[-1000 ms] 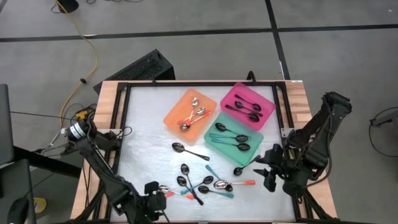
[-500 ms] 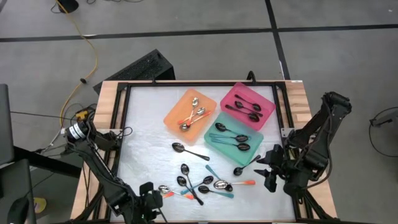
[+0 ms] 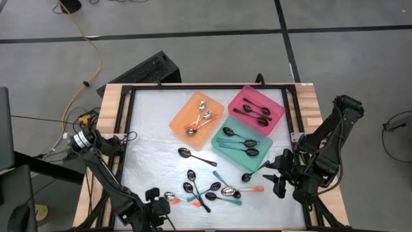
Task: Sort silverware by color (type)
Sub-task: Put the orange spoon into the orange bin
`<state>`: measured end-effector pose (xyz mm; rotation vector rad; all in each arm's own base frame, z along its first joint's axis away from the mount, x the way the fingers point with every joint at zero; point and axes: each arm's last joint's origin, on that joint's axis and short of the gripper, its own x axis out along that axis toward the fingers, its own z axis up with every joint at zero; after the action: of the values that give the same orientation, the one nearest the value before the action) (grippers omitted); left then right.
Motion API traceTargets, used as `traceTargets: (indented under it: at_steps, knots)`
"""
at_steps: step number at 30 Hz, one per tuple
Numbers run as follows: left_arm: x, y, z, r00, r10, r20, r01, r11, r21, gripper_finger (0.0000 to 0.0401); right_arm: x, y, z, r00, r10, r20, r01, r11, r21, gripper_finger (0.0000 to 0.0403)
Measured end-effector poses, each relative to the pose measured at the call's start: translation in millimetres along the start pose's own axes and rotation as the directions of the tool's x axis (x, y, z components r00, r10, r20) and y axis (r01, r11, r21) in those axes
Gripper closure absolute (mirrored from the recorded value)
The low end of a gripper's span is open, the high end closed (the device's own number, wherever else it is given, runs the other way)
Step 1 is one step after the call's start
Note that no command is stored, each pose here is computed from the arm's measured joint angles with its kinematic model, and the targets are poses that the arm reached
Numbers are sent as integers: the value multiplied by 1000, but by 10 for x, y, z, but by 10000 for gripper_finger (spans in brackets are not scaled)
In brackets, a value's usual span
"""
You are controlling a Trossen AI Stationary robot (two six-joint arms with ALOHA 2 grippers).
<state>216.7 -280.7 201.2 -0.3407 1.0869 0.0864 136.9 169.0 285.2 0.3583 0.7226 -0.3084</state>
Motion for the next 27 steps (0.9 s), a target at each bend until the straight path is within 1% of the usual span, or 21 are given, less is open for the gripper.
traceTargets:
  at_steps: [8,12,17,22,25,27]
  knots:
    - [336,-21,-148,991,34,-133,-32,999,19,294,0,1,0,1000,1,0,-1,1000,7,196]
    - [412,-21,-185,985,43,-166,-44,999,-4,294,0,3,1,1000,2,2,-2,1000,14,196]
    - [424,-8,-180,985,54,-166,-55,999,3,294,0,4,2,1000,3,3,-3,1000,15,196]
    - [495,47,-200,976,79,-204,-81,997,2,295,0,6,3,1000,4,5,-4,1000,16,196]
    - [552,102,-219,975,49,-218,-57,998,-31,312,0,7,3,1000,5,5,-5,1000,23,196]
    - [575,135,-230,973,41,-228,-54,997,-53,337,1,8,3,1000,5,5,-5,999,32,196]
